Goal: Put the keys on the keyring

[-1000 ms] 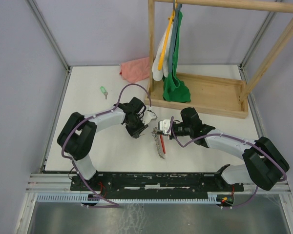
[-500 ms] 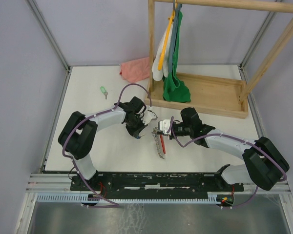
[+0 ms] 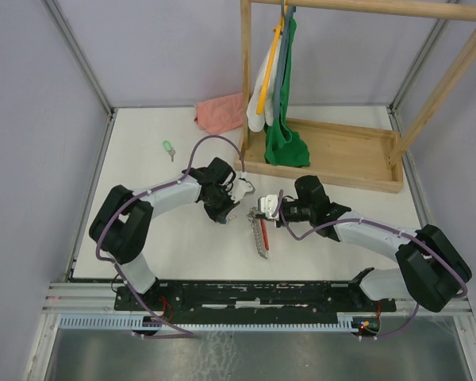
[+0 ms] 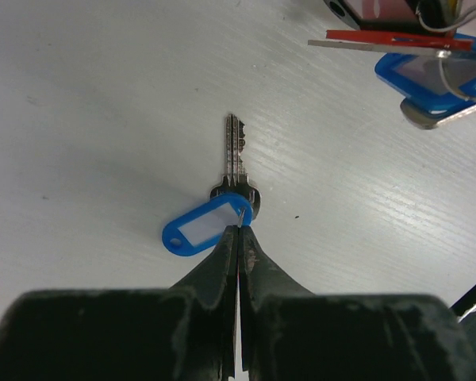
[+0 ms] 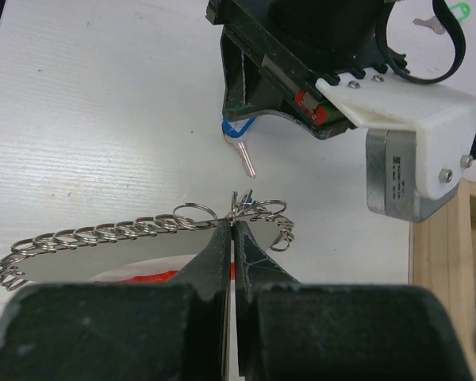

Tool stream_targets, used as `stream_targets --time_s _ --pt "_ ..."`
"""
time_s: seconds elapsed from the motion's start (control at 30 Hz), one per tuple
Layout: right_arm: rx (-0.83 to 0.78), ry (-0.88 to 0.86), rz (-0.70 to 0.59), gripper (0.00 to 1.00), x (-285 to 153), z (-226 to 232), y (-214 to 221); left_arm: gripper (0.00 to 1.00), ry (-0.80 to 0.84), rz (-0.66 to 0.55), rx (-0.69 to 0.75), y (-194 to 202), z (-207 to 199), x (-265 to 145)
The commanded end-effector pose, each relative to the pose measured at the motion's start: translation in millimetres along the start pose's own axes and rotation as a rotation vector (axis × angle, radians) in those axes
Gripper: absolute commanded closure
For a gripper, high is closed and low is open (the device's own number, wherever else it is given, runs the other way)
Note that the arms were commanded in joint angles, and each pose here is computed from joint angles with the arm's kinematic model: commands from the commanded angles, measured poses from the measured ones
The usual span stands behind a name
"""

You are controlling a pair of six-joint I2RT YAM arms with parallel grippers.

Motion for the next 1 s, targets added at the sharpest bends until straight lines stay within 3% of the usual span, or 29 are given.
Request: stream_targets --time_s 0.0,0.27,0.53,0.97 --pt "-0.058 0.048 -0.072 0.99 -7.0 -8.2 -23.0 0.97 -0.156 -0.180 -0.060 -29.6 12.4 -27.7" --pt "0.018 0.088 -0.116 0.99 -6.9 -19.4 -41.3 0.97 -0.430 -0.594 -0.042 -64.6 18.0 -69.7" --pt "0.159 0.171 -0.089 0.99 -8.2 -35.6 -48.6 0.97 -0.623 -1.056 0.067 -69.9 3.9 -103.5" --pt "0.076 0.188 0.035 0.99 -12.7 -45.5 -42.0 0.97 -0.687 -1.268 0.441 -64.4 -26.4 -102.3"
Point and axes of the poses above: each gripper's point midway between its finger pads, its own x axis out along the fingers, its own z axis along the line the jaws close on, y = z × x, the point moved 4 cm from there along -x, back along the fingers, and after that the axes turned 13 degrees about x, right-handed, at the moved point
